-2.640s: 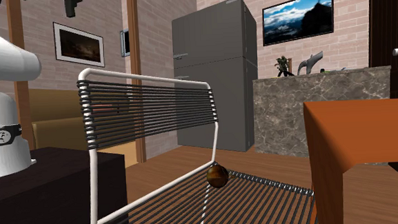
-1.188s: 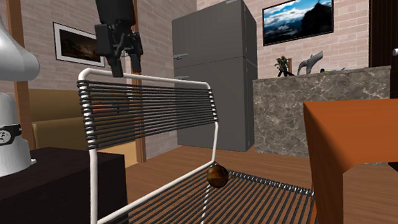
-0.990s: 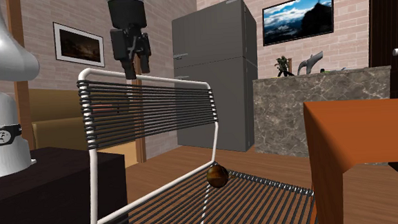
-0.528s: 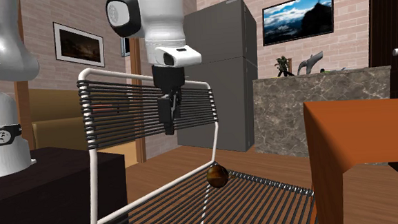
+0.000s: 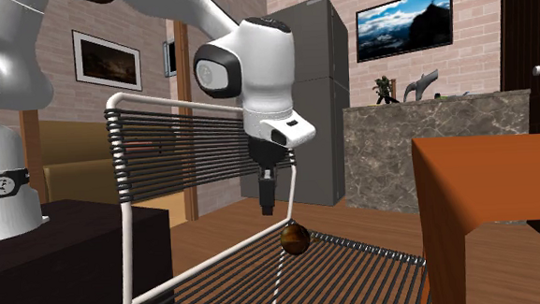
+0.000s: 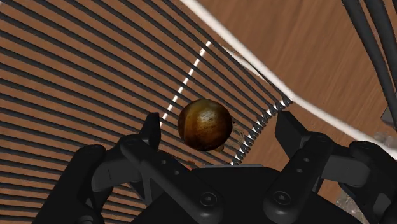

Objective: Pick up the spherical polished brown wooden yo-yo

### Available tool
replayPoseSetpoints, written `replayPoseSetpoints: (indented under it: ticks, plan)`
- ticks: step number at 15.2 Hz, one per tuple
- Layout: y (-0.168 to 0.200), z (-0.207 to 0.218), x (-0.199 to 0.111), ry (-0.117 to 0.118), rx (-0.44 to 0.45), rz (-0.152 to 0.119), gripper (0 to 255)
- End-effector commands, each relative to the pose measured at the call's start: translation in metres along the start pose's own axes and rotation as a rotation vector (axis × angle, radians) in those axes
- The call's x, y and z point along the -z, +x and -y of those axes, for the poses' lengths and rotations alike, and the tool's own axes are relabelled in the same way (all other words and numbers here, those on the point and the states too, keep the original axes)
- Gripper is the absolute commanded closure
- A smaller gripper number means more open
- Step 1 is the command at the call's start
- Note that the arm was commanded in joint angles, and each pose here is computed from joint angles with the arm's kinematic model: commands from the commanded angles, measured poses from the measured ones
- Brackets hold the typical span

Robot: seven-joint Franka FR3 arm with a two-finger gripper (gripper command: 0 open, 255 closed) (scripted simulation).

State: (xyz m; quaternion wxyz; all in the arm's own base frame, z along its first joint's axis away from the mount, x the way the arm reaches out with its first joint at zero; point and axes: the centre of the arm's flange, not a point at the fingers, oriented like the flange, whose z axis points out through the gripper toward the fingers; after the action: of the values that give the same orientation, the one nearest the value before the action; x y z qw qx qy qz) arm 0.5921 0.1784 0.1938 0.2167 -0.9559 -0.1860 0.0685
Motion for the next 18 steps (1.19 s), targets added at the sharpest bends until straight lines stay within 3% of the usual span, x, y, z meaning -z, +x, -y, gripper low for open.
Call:
replayPoseSetpoints:
  ticks: [1, 6, 15, 16, 18]
  plan:
    - [0.020, -0.002, -0.020, 0.020, 0.014, 0.007, 0]
    - [0.061, 0.000, -0.067, 0.066, 0.046, 0.022, 0]
    - [0.063, -0.018, -0.103, 0.066, 0.046, 0.022, 0]
    - [0.063, -0.018, -0.102, 0.066, 0.046, 0.022, 255]
    - [0.062, -0.018, -0.102, 0.066, 0.046, 0.022, 255]
